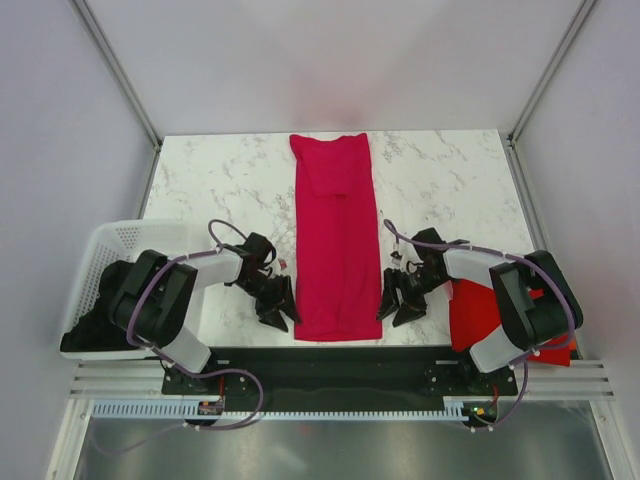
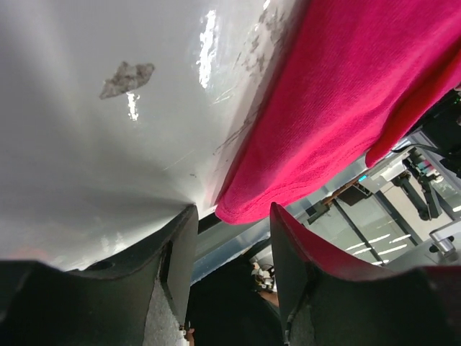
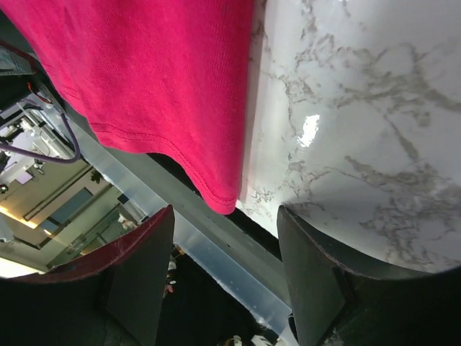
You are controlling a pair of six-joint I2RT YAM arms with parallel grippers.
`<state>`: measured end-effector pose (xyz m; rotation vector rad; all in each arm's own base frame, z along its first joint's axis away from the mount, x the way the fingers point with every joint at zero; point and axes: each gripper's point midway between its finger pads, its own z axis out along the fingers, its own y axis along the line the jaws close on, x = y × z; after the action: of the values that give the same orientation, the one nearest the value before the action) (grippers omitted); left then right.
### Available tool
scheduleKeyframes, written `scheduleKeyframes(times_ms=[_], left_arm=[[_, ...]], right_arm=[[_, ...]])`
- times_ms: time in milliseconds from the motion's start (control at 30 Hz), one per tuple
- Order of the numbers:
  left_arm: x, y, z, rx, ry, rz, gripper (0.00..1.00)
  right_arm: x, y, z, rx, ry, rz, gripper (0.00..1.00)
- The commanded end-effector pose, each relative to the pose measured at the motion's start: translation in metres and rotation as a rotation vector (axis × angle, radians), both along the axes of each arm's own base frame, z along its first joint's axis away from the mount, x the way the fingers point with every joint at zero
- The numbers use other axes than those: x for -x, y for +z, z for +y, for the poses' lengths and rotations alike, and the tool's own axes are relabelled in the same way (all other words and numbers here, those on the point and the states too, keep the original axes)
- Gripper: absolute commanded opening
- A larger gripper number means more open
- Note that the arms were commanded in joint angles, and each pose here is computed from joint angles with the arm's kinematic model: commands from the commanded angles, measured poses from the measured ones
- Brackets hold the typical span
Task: Fold and stack the t-shirts
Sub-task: Fold the tshirt
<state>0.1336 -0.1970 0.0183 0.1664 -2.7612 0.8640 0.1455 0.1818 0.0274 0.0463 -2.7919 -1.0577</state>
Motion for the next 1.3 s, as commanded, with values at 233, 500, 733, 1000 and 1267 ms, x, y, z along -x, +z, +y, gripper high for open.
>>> scheduleKeyframes(times_ms=[233,500,733,1000,1267], left_arm=[[0.004,-0.003,-0.024,0.037,-0.043,-0.053,0.51],[0.008,-0.009,-0.023,0.015,-0.031,-0.024,0.43],[0.003,-0.008,-0.026,0.030,-0.038,-0.041,0.18],[-0.018,0.022,-0.027,0.060,-0.072,-0.172,0.02],[-0.095,0.082,-0.016,0.041,-0.057,-0.422,0.02]], right_arm=[[0.006,-0.021,0.011,0.089,-0.025,0.071,0.66],[0.008,-0.026,0.020,0.094,-0.007,0.086,0.59],[0.002,-0.031,0.023,0.082,0.015,0.073,0.24],[-0.024,0.011,0.038,-0.039,0.057,-0.053,0.00],[-0.075,0.083,0.044,-0.133,0.024,-0.235,0.00]])
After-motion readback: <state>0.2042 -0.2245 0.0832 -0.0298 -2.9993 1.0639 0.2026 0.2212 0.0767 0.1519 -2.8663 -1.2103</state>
